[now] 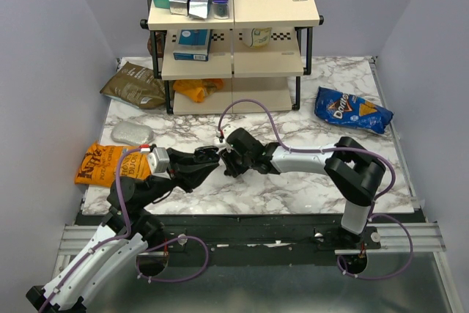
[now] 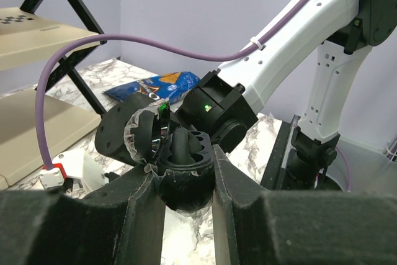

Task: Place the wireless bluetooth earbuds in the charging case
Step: Pick up the earbud from the center of the board.

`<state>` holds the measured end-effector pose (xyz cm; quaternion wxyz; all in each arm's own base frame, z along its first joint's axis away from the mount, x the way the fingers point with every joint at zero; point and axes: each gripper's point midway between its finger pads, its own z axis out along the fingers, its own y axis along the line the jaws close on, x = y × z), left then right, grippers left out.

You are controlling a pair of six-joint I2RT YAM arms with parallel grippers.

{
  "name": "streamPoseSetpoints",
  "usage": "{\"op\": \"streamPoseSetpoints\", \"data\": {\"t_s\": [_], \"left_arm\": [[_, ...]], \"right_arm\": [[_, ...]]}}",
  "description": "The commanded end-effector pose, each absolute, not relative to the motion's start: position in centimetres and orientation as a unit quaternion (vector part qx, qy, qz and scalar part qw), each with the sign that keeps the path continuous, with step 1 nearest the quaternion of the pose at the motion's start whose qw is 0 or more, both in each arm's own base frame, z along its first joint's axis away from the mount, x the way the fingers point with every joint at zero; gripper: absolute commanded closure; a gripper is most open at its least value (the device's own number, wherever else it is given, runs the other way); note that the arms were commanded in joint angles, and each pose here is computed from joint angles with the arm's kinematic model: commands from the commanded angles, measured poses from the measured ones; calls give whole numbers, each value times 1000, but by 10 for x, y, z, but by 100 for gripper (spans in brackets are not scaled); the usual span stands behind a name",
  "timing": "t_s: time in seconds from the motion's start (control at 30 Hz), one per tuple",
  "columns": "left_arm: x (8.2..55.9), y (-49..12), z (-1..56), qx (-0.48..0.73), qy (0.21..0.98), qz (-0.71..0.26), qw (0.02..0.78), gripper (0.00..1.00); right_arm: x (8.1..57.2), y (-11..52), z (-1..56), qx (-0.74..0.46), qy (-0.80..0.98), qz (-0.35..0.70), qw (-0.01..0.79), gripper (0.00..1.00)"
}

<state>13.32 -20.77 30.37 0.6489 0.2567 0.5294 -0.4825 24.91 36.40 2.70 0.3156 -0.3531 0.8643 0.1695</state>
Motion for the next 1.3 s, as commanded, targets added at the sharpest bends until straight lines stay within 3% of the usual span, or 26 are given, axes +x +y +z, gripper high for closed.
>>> {"op": "streamPoseSetpoints", "data": {"t_s": [0.0,1.07,1.27], "left_arm": [[129,-206,317,255,512,-490,658,100],[123,-204,320,253,504,-499,658,100],[123,-204,321,253,502,-499,659,100]], "right_arm": [[246,358,15,-359,867,152,310,45],[201,374,6,-384,862,163,287,51],[197,374,15,-367,866,181,287,47]]}}
